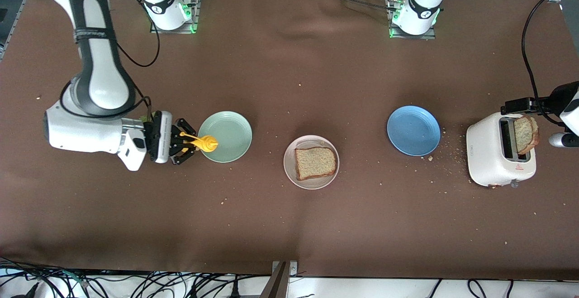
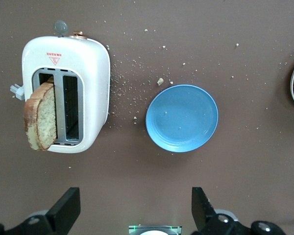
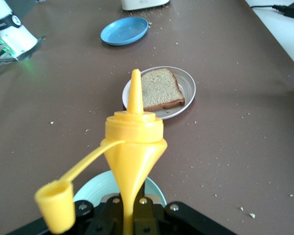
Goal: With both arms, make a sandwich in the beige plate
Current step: 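Lower the mustard bottle to the table and open the right gripper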
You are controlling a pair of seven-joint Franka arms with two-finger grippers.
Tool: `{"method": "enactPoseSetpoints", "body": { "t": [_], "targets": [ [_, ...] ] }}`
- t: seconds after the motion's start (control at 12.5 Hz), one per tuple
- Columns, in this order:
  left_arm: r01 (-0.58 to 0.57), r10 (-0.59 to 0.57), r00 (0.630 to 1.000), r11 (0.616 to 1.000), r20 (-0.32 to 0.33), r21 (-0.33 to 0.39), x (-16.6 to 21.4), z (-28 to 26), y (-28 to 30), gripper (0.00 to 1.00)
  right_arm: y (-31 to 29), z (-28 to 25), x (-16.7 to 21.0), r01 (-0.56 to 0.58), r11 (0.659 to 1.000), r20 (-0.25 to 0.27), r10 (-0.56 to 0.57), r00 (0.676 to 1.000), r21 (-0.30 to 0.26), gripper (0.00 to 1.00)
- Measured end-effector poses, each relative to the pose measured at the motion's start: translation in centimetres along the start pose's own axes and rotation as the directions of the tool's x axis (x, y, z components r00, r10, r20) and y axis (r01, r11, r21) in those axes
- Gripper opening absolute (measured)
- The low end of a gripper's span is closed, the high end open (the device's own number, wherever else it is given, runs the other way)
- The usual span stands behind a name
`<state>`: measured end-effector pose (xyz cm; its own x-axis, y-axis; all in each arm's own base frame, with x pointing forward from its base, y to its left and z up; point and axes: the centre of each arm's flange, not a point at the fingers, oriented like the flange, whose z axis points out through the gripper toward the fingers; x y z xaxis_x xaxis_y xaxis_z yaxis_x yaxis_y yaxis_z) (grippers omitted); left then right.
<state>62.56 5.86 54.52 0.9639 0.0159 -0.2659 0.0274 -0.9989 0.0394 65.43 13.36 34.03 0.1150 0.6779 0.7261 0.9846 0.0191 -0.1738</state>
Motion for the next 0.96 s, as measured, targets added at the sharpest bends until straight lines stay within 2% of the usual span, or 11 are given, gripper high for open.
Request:
{"method": "enactPoseSetpoints", "body": {
  "t": [0.24, 0.48, 0.56, 0.72, 0.96],
  "targets": [
    [-0.003, 0.003, 1.000, 1.000, 0.004, 0.000, 0.0, 0.0, 0.2, 1.00, -0.6, -1.4, -6.3, 0.115, 0.991, -0.144, -0.104, 0.984, 0.070, 0.04],
    [0.000, 0.000, 1.000, 1.000, 0.013, 0.000, 0.2, 0.5, 0.1, 1.00, -1.3, 0.3, -12.9, 0.228, 0.968, -0.334, -0.182, 0.925, 0.103, 0.04],
    [0.003, -0.003, 1.000, 1.000, 0.017, 0.001, 0.4, 0.8, -0.1, 1.00, -1.5, 1.2, -15.1, 0.253, 0.962, -0.377, -0.199, 0.905, 0.101, 0.04],
    [0.015, -0.015, 1.000, 1.000, 0.019, 0.003, 0.9, 1.3, -0.4, 1.00, -1.8, 2.4, -18.4, 0.277, 0.956, -0.423, -0.213, 0.881, 0.096, 0.04],
    [0.033, -0.033, 0.999, 0.999, 0.014, 0.006, 1.0, 1.6, -2.8, 1.00, -2.5, 3.6, -22.6, 0.249, 0.964, -0.500, -0.169, 0.849, 0.098, 0.04]
  ]
}}
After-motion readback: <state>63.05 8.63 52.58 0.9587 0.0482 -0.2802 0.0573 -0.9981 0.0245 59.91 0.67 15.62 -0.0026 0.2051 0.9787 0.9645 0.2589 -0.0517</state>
